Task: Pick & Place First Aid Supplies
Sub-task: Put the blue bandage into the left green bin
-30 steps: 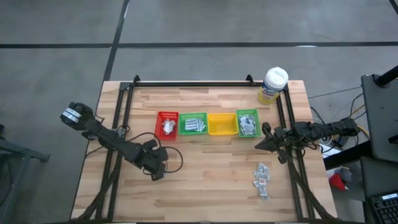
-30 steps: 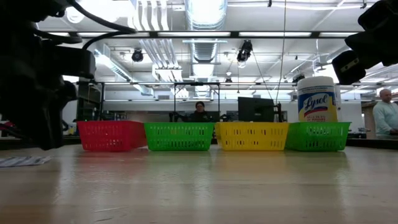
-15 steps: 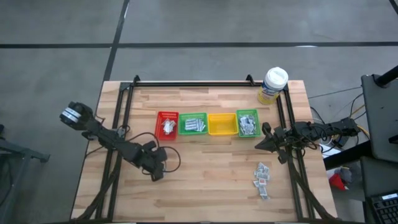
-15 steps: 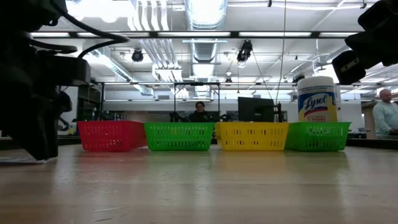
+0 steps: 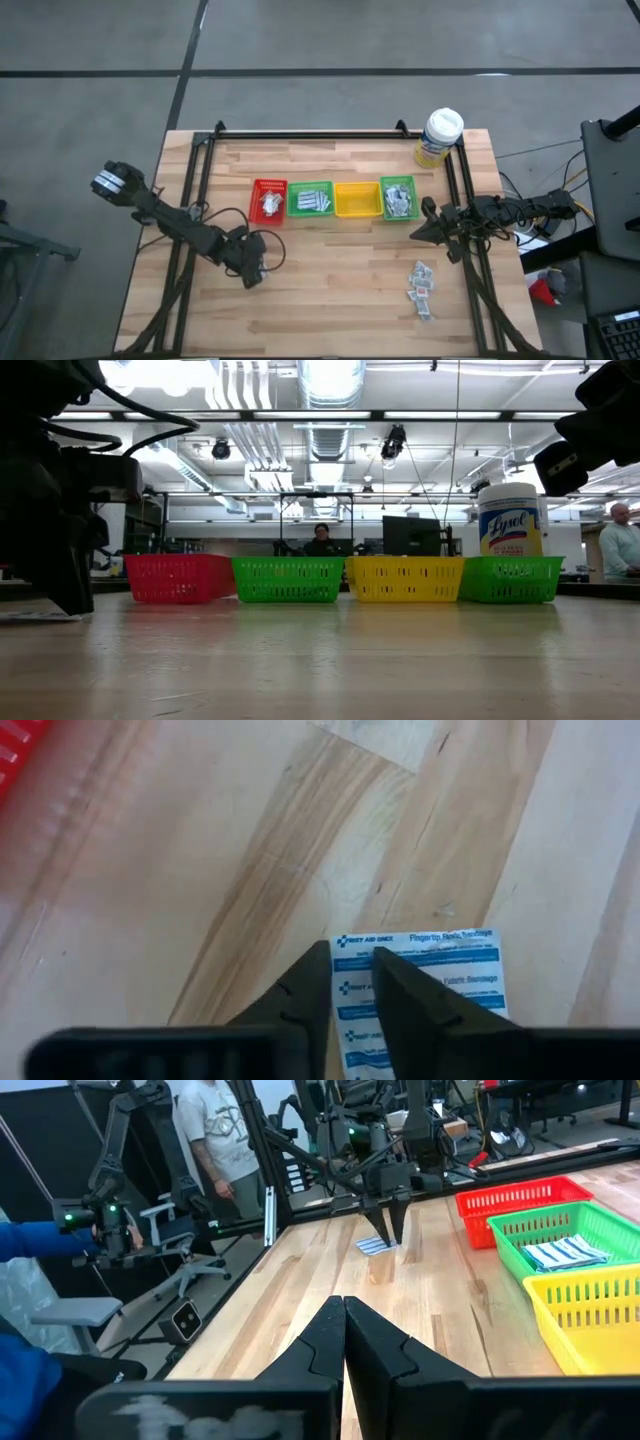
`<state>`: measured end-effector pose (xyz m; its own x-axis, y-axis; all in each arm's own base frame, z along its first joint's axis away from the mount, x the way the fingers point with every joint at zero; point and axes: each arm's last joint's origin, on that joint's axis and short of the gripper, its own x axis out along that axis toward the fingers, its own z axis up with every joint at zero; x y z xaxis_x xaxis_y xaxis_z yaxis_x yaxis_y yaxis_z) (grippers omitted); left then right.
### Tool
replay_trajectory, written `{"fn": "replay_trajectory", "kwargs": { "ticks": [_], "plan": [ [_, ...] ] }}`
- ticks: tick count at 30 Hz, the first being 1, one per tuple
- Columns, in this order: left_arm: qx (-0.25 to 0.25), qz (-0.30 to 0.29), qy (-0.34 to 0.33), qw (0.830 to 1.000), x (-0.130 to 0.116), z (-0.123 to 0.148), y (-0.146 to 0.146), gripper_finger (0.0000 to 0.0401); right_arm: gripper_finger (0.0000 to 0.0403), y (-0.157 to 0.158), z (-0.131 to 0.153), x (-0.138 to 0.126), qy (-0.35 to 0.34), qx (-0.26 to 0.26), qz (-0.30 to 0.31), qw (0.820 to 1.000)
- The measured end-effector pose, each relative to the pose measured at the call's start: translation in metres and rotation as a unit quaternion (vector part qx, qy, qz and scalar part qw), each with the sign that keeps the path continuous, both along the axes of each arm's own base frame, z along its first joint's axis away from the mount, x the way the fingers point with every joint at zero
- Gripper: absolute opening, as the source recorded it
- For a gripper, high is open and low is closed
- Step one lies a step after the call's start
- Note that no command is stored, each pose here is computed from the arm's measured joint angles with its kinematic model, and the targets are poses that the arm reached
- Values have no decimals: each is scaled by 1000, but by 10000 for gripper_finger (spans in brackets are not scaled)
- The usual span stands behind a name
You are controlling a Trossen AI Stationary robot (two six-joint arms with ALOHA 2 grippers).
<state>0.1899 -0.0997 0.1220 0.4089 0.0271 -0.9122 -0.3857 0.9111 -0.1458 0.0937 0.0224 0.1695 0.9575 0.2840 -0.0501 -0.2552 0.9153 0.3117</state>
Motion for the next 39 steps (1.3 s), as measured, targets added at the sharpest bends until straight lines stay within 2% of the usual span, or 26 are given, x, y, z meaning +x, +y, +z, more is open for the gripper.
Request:
{"fn": "replay_trajectory", "kwargs": {
  "ticks": [5, 7, 18, 26, 33, 39],
  "plan": [
    [-7, -1, -6, 1000, 1, 1, -1, 17, 8, 0, 0, 0, 0, 0, 0, 1000],
    [-13, 4, -9, 1000, 2, 1, -1, 5, 8, 0, 0, 0, 0, 0, 0, 1000],
    [-18, 7, -17, 1000, 4, 2, -3, 1, 8, 0, 0, 0, 0, 0, 0, 1000],
    [6, 16, -44, 999, 6, 13, -2, 0, 8, 0, 0, 0, 0, 0, 0, 1000],
    [52, 68, -48, 995, 2, 11, 5, 0, 8, 0, 0, 0, 0, 0, 0, 1000],
    [51, 67, -49, 995, 2, 12, 5, 0, 8, 0, 0, 0, 0, 0, 0, 1000]
  ]
}}
